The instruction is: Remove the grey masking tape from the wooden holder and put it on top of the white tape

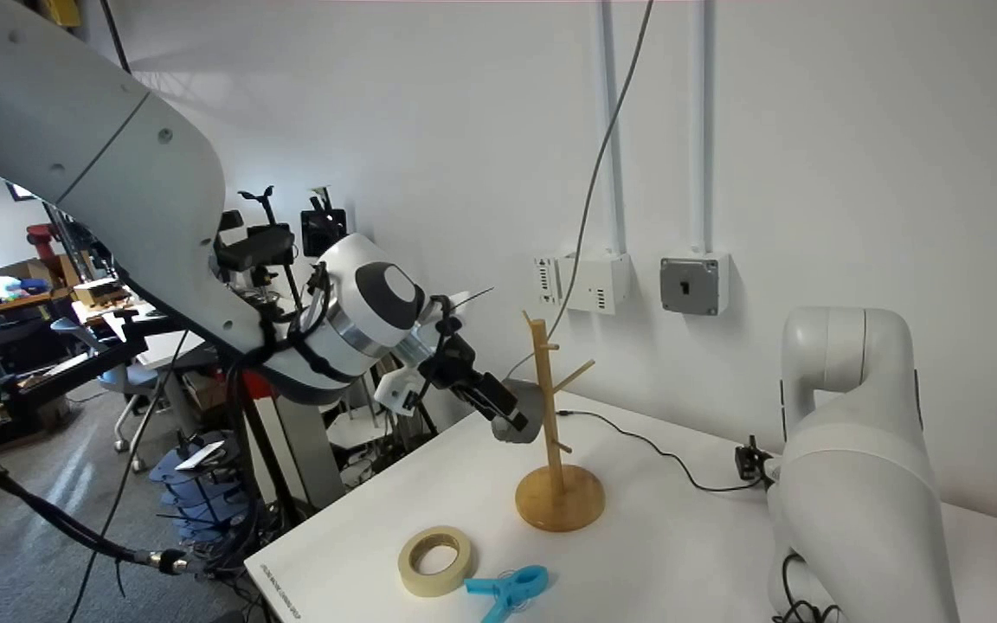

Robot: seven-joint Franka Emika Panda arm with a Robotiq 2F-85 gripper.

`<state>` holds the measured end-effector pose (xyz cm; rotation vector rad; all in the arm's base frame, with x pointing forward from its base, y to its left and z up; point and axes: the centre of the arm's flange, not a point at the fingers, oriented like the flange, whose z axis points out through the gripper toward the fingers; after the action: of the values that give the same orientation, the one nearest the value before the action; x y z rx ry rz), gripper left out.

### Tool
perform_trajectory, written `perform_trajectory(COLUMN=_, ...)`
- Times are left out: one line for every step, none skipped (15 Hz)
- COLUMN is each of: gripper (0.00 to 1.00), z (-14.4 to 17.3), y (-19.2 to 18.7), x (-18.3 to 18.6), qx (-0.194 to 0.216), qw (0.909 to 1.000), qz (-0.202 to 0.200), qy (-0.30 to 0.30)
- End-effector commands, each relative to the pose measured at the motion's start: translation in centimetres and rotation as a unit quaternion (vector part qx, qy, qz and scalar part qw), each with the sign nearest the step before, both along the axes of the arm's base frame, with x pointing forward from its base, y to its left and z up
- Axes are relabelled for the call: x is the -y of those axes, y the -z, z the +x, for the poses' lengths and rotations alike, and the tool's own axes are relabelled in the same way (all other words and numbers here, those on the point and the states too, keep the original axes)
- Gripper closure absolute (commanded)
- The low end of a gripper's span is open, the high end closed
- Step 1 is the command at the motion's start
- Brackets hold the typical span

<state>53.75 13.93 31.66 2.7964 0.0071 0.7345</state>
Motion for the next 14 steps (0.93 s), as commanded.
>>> perform_trajectory(gripper=0.00, z=1.3, y=0.9, x=1.1, qx=0.014, qw=0.9999, qz=0.008, qy=0.002)
perform_trajectory(gripper=0.00, z=1.4, y=0.9, x=1.3, qx=0.017, qw=0.9998, qz=0.009, qy=0.007)
perform_trajectory(gripper=0.00, z=1.4, y=0.9, x=1.4, qx=0.018, qw=0.9997, qz=0.009, qy=0.013)
perform_trajectory(gripper=0.00, z=0.6, y=0.6, x=1.0, qx=-0.001, qw=0.9999, qz=0.000, qy=0.011)
perform_trajectory(gripper=0.00, z=0.8, y=0.5, x=1.2, qx=0.001, qw=0.9999, qz=0.000, qy=0.014)
perform_trajectory(gripper=0.00, z=0.8, y=0.5, x=1.2, qx=0.001, qw=0.9999, qz=0.001, qy=0.015)
perform_trajectory(gripper=0.00, z=0.9, y=0.5, x=1.2, qx=0.001, qw=0.9999, qz=0.001, qy=0.015)
perform_trajectory(gripper=0.00, z=0.9, y=0.5, x=1.2, qx=0.002, qw=0.9999, qz=0.001, qy=0.016)
perform_trajectory(gripper=0.00, z=1.0, y=0.6, x=1.1, qx=0.004, qw=0.9999, qz=0.004, qy=0.015)
perform_trajectory(gripper=0.00, z=1.2, y=0.6, x=1.0, qx=0.003, qw=0.9999, qz=0.006, qy=0.012)
perform_trajectory(gripper=0.00, z=1.4, y=0.6, x=0.9, qx=0.004, qw=0.9999, qz=0.008, qy=0.011)
perform_trajectory(gripper=0.00, z=1.5, y=0.6, x=0.8, qx=0.005, qw=0.9999, qz=0.008, qy=0.010)
perform_trajectory(gripper=0.00, z=1.6, y=0.6, x=0.7, qx=0.006, qw=0.9999, qz=0.009, qy=0.009)
perform_trajectory(gripper=0.00, z=1.7, y=0.5, x=0.7, qx=0.008, qw=0.9999, qz=0.008, qy=0.009)
